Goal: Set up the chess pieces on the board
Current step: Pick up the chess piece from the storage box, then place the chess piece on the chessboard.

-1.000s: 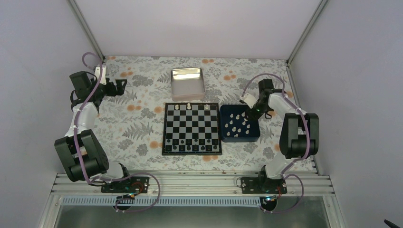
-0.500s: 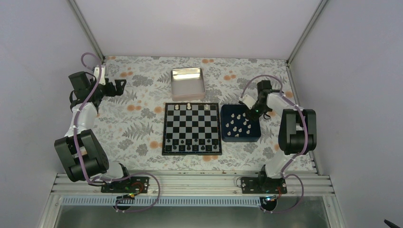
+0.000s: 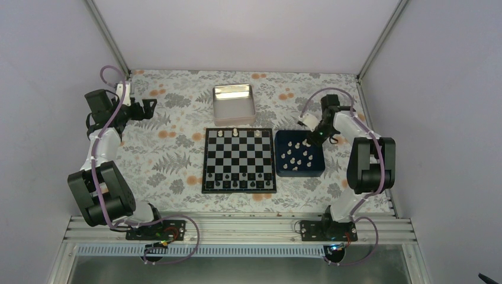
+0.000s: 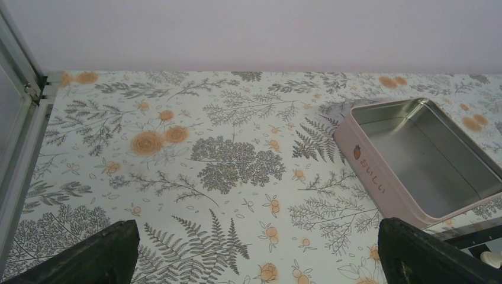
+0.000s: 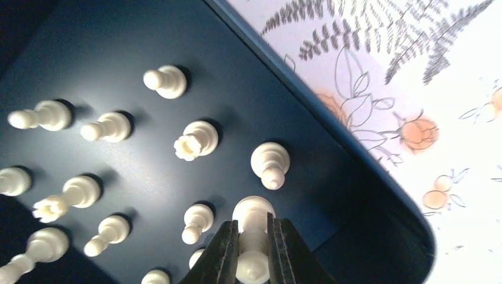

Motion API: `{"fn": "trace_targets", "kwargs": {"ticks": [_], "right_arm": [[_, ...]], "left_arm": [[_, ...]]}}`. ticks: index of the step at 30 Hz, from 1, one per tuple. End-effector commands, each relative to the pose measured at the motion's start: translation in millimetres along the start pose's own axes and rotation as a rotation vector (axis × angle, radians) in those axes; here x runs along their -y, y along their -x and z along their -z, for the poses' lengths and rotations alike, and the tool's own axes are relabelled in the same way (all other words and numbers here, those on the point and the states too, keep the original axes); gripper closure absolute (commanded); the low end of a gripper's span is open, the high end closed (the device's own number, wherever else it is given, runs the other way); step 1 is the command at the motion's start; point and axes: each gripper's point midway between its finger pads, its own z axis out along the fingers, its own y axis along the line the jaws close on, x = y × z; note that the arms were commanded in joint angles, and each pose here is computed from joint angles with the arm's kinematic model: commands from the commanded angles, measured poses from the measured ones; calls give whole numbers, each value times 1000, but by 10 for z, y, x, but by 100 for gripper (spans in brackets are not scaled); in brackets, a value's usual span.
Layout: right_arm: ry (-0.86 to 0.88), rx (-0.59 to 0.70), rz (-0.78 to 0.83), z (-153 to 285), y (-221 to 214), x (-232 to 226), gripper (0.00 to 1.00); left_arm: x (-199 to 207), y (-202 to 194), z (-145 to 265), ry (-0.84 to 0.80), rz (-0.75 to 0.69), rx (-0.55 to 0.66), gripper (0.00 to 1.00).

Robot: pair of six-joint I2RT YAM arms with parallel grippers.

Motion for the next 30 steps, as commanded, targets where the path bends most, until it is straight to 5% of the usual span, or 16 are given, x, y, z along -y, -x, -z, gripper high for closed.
{"fn": "trace_targets", "kwargs": {"ticks": [1, 9, 18, 30], "right_arm": [[-25, 65, 54, 365, 335, -58, 95], [-32, 151, 224, 710, 1258, -399, 94], [31, 177, 399, 562, 2140, -944, 94], [127, 81, 528, -162, 2398, -1567, 94]], "left_arm": [[27, 10, 14, -22, -13, 8, 0], [32, 25, 24, -21, -15, 11, 0], [8, 26, 37, -13, -14, 11, 0], [-13, 22, 49, -12, -11, 14, 0]]}}
